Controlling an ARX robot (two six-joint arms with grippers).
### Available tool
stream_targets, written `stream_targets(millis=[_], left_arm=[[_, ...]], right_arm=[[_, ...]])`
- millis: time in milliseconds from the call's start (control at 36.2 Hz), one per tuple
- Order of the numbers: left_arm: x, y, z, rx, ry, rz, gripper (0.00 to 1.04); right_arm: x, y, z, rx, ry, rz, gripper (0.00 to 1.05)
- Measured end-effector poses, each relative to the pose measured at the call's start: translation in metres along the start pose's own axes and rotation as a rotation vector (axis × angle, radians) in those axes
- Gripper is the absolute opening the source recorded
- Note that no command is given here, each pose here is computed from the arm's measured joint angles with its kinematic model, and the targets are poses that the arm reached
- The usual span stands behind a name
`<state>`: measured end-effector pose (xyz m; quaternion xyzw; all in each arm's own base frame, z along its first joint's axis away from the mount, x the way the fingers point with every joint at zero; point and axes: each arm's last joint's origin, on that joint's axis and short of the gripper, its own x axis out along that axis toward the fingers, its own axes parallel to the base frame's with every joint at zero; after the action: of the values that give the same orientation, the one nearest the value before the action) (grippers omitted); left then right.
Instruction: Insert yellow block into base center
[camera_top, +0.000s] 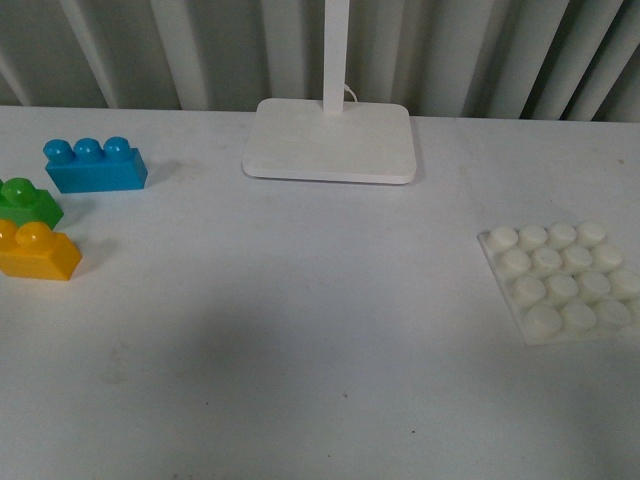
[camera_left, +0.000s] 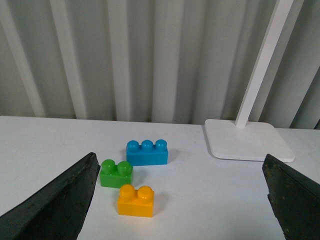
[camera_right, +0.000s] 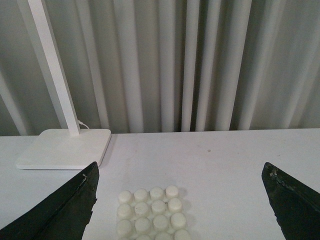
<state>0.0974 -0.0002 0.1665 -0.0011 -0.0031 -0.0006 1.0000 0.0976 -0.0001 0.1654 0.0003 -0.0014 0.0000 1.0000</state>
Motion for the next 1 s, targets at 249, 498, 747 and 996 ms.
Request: stream_targets(millis=[249,498,747,996], left_arm=[[0.000,0.000,0.000,0.000,0.000,0.000,0.98],[0.000,0.000,0.000,0.000,0.000,0.000,0.98],[0.000,0.000,0.000,0.000,0.000,0.000,0.98],[0.000,0.000,0.000,0.000,0.000,0.000,0.98]], right_arm=[[0.000,0.000,0.000,0.000,0.000,0.000,0.95],[0.000,0.000,0.000,0.000,0.000,0.000,0.95],[0.000,0.000,0.000,0.000,0.000,0.000,0.95],[0.044,-0.036,0.006,0.144,0.459,-0.084,0.95]])
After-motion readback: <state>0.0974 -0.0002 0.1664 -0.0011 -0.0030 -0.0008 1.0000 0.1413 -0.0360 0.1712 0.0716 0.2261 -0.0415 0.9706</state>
